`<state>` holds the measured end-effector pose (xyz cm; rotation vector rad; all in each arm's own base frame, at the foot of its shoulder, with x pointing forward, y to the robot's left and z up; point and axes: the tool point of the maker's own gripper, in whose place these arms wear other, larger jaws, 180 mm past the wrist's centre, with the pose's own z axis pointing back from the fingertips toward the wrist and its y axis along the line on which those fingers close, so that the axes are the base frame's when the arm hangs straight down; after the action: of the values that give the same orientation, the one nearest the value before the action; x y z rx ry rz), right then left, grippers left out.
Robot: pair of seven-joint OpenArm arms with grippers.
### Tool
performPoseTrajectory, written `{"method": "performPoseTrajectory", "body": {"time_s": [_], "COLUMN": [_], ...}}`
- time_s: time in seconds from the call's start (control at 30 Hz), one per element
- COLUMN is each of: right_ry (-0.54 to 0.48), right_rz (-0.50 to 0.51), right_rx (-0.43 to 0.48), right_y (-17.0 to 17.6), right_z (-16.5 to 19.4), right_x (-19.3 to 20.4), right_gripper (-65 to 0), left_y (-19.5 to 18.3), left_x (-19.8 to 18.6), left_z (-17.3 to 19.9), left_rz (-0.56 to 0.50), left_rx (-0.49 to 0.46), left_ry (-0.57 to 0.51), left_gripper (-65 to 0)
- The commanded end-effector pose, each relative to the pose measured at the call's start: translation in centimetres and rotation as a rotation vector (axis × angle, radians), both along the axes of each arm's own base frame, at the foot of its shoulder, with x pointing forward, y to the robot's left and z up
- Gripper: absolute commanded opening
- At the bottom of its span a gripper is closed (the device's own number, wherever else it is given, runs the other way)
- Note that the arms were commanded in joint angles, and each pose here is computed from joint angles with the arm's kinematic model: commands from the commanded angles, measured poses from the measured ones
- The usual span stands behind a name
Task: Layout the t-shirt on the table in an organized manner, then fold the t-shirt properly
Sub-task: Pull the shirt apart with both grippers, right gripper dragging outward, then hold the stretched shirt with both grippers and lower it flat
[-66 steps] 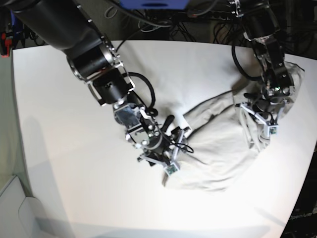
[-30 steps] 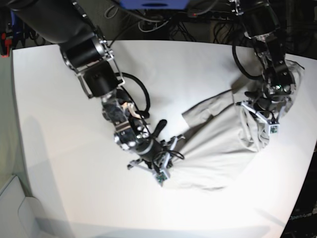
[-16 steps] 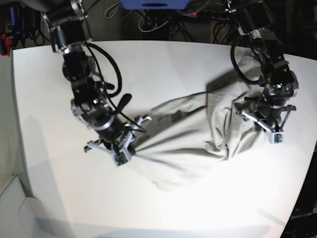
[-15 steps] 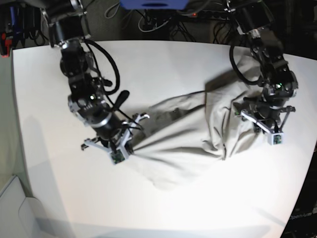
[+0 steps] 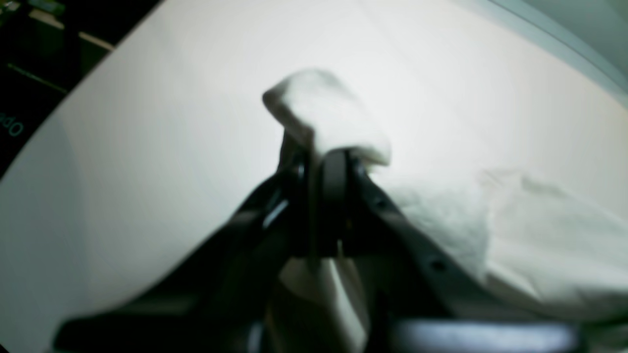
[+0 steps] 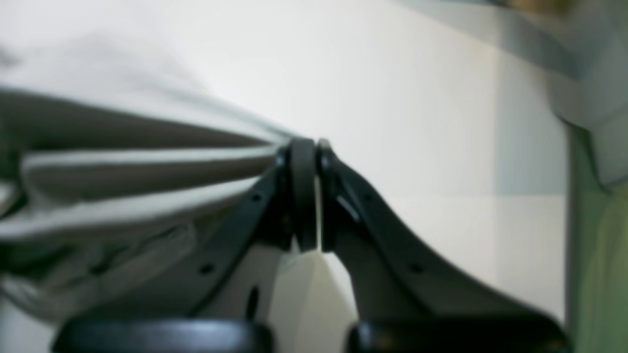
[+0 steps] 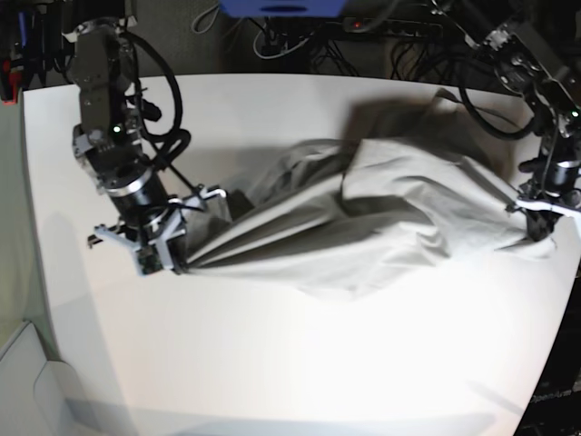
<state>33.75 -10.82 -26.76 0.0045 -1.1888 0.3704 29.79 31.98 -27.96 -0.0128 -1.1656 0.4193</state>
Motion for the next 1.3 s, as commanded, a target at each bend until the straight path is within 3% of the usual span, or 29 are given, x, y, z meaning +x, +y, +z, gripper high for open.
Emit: {"method": "performPoseTrajectory", "body": {"time_s": [0.0,0.23,0.6,0.87,1.13,1.27], "right_ry": [-0.073,-0.114,0.052,0.174,0.219,0.223], "right_rz": [-0.017,-0.088,-0.092,-0.138,-0.205,-0.221], "right_rx": [0.023,0.055,0.046,0.027,0.006,0.002], "right_y": [-0.2,-1.8,-1.8,-3.5,-6.0,-6.6], "right_z": [2.2,3.7,-1.9,-5.7,-6.9,-6.9], "right_x": [1.1,1.9,-2.2,-5.6,-7.7,-7.9], "right_gripper": [-65.0,-65.0,-65.0,-65.0,-55.2,-54.6], "left_y": [1.0,2.6,3.1,1.0,0.1,-1.3], "left_x": [0.3,-0.1,-0.7,-0.8,-3.2,-3.8], "left_z": [1.3,-2.2,-5.4,-6.9,-8.5,-8.5], "left_rz": [0.008,0.02,0.022,-0.122,-0.155,-0.199], "left_rx": [0.025,-0.01,-0.059,0.006,-0.005,0.021], "left_ry": [-0.043,0.054,0.136,0.292,0.396,0.411], "left_gripper": [-64.8,-64.8,-64.6,-64.5,-63.8,-57.1]}}
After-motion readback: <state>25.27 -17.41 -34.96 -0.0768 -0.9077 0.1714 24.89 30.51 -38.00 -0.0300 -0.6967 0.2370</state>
